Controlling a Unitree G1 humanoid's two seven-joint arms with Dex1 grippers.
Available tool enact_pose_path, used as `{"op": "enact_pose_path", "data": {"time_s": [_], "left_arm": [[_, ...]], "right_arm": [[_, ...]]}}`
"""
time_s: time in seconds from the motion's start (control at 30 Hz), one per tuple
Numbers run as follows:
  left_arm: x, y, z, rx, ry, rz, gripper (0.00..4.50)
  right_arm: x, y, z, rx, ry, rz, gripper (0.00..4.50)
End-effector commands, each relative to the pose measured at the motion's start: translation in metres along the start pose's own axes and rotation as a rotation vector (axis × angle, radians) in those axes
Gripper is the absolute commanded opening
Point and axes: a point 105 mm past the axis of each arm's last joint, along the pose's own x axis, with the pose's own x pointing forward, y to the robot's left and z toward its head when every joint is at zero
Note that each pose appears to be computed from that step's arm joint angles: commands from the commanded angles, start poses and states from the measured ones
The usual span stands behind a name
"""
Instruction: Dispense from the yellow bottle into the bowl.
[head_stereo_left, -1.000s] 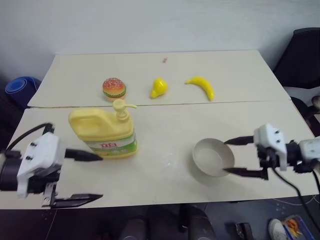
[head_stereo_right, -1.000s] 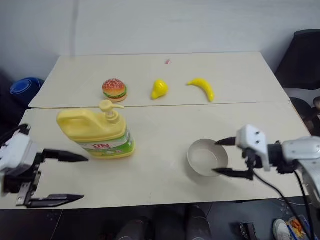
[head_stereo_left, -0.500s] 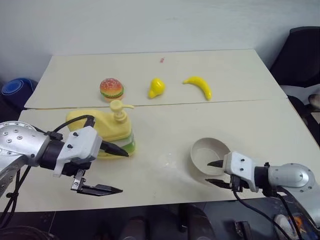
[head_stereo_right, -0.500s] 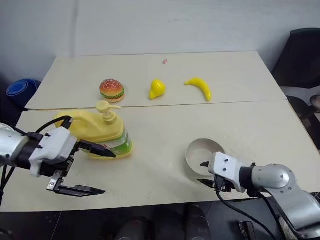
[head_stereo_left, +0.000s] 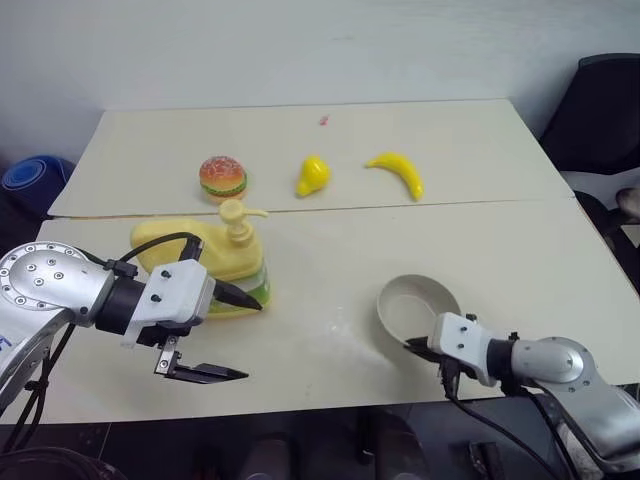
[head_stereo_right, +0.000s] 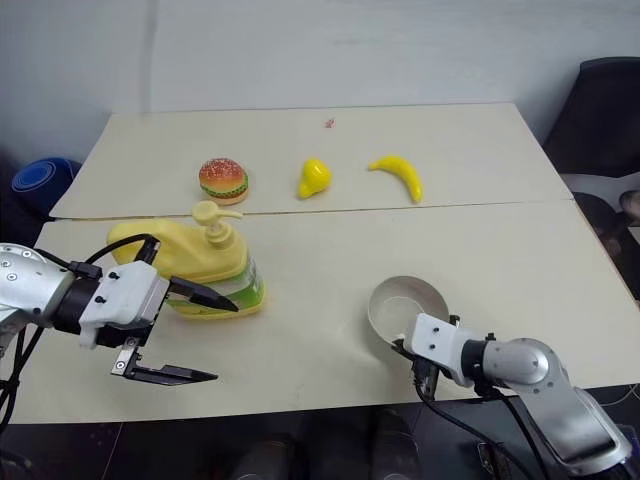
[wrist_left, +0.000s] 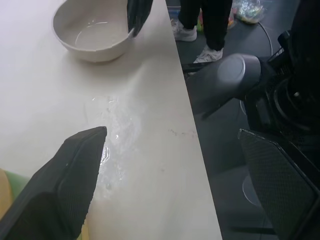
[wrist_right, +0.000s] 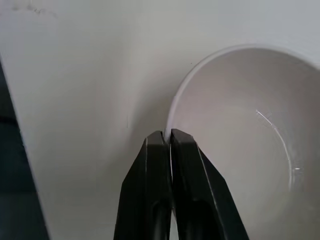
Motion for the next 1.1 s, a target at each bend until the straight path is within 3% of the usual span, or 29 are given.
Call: {"op": "enact_pose_path", "data": {"time_s": [0.03,0.3,0.5,0.67,0.77,0.87,1.1], "left_arm": [[-0.002,0.002,0.006,0.027,-0.004,0.005,4.5],[-0.004,0.007,0.006,0.037,0.0,0.033,4.5],[-0.004,0.01,0.005,0.046,0.001,0.047,4.5],[-0.004,0.012,0.005,0.051,0.003,0.054,4.5],[-0.004,0.014,0.005,0.056,0.002,0.06,4.5],[-0.005,0.015,0.007,0.059,-0.005,0.065,4.5],[-0.007,0.022,0.018,0.066,-0.055,0.102,4.5]], "right_arm": [[0.003,0.002,0.0,-0.01,-0.004,0.003,0.05],[0.011,0.0,0.0,-0.026,-0.005,0.002,0.05],[0.014,-0.005,0.003,-0.042,-0.001,0.006,1.73],[0.016,-0.007,0.004,-0.042,-0.014,-0.007,1.73],[0.016,-0.007,0.004,-0.045,-0.022,-0.01,1.14],[0.017,-0.007,0.004,-0.057,-0.029,-0.009,0.1],[0.019,-0.012,0.008,-0.107,-0.052,-0.022,0.04]]}}
